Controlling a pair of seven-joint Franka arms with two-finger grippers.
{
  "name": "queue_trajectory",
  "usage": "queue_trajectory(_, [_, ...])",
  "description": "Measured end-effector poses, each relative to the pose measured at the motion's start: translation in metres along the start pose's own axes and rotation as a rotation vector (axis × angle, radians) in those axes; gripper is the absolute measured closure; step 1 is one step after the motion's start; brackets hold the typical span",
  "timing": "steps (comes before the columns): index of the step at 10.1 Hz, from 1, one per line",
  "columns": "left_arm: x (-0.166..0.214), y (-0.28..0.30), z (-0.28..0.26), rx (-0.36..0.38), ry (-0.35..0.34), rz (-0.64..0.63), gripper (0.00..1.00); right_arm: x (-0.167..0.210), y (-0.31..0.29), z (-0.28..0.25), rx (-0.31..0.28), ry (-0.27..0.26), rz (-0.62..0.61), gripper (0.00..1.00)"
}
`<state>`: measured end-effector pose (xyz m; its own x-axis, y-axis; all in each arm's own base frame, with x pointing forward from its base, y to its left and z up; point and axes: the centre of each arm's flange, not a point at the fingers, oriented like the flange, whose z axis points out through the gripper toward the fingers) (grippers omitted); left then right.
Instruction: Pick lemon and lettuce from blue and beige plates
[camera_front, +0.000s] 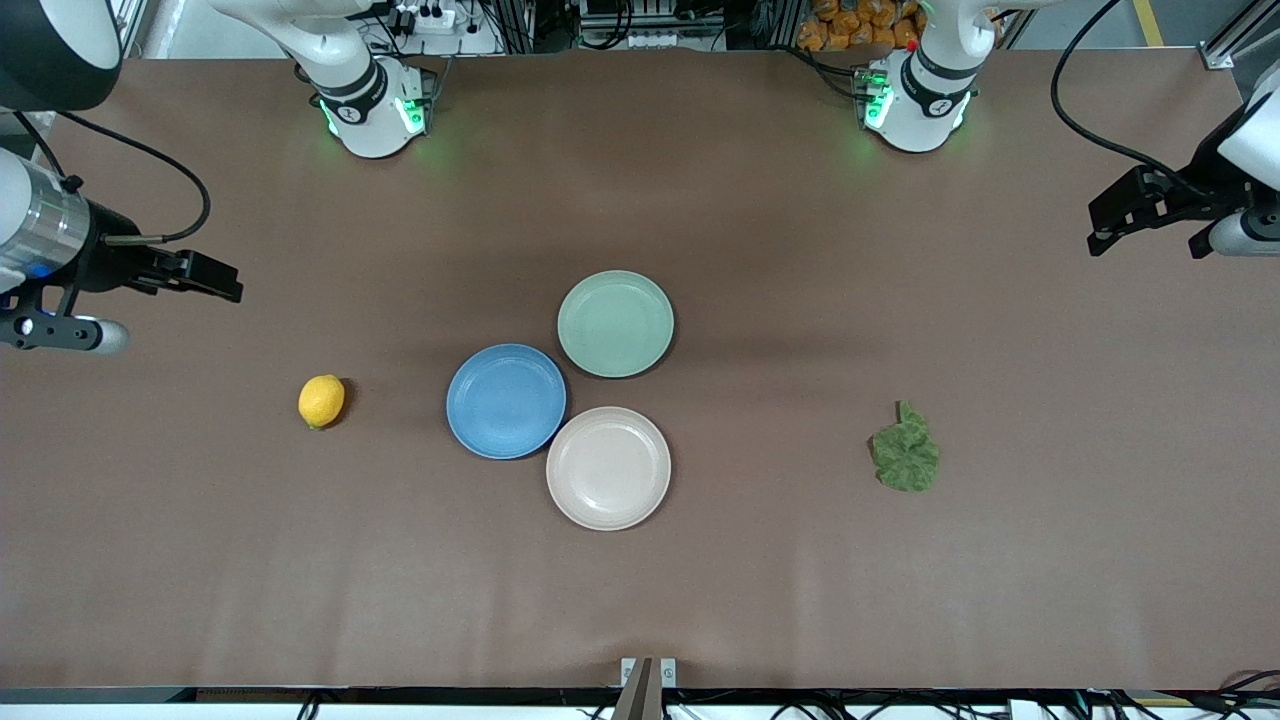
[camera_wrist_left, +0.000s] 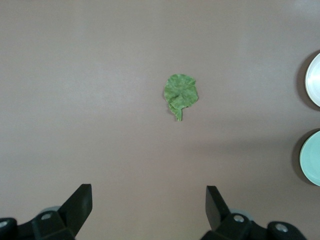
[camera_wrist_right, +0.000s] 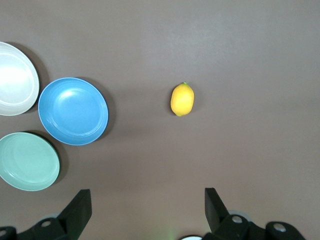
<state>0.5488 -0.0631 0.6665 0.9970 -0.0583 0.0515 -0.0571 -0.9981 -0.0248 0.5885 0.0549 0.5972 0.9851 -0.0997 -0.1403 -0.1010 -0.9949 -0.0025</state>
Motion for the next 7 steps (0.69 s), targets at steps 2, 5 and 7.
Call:
queue_trajectory(2, [0.000, 0.000, 0.001, 0.000, -0.002, 0.000, 0.00, -0.007, 0.009, 0.002, -0.001, 0.000, -0.018, 0.00])
queue_trajectory(5, [0.000, -0.002, 0.001, 0.000, -0.003, -0.003, 0.00, -0.012, 0.010, 0.002, -0.004, 0.004, -0.023, 0.00])
queue_trajectory(7, [0.000, -0.007, 0.001, 0.001, -0.003, -0.012, 0.00, -0.009, 0.018, 0.001, -0.006, 0.013, -0.029, 0.00])
